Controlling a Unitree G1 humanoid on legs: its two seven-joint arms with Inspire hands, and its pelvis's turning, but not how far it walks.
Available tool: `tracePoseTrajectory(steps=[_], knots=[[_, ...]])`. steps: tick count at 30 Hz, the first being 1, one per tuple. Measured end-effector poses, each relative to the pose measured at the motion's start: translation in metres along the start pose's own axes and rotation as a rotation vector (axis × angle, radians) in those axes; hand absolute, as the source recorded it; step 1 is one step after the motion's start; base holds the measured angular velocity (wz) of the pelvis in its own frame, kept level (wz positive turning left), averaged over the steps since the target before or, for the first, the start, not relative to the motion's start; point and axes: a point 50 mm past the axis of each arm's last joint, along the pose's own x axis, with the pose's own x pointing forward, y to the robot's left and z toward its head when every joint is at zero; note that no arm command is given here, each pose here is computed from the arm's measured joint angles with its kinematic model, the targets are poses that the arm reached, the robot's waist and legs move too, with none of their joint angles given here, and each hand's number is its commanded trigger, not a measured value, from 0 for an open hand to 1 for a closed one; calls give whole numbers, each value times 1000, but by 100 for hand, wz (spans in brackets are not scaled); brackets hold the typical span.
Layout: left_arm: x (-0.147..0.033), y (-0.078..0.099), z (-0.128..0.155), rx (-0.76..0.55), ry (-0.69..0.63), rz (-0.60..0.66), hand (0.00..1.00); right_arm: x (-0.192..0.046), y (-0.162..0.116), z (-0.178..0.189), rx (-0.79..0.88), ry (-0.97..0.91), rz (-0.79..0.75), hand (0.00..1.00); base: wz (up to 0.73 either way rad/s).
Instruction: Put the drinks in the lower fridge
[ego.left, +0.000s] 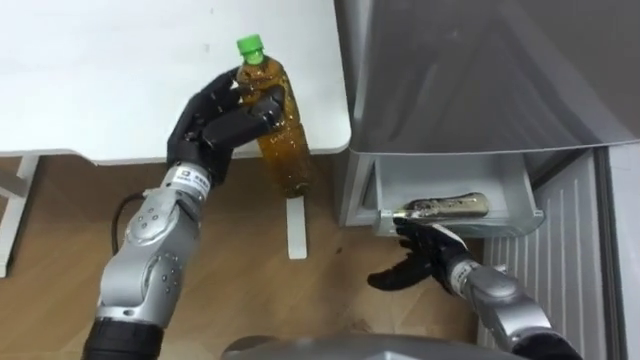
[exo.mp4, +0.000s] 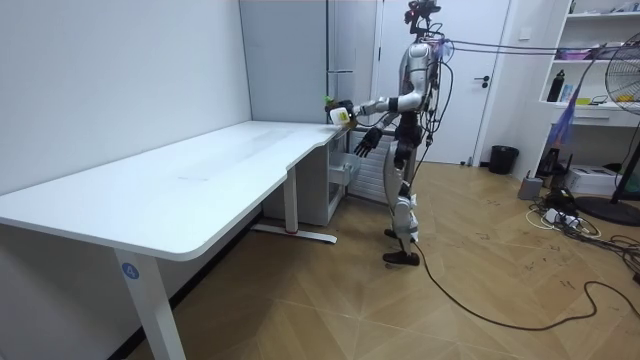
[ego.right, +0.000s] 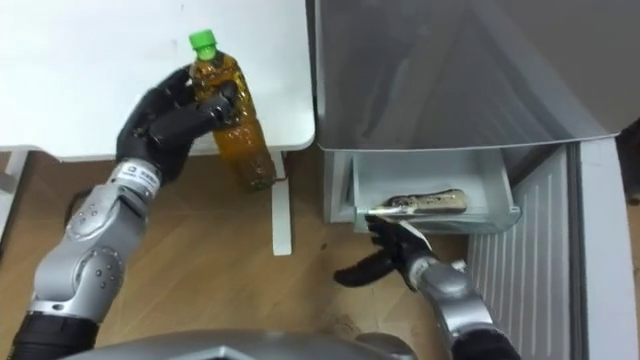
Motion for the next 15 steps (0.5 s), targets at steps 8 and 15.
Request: tracePoseTrajectory(steps=[8,15], knots=[[-1,-6,-9,1,36,-87,100,-2,12,34,-49,-136,129,0,8],[-2,-10,-11,35,50,-144,100,-4,19,40,104,-198,266,0,9]])
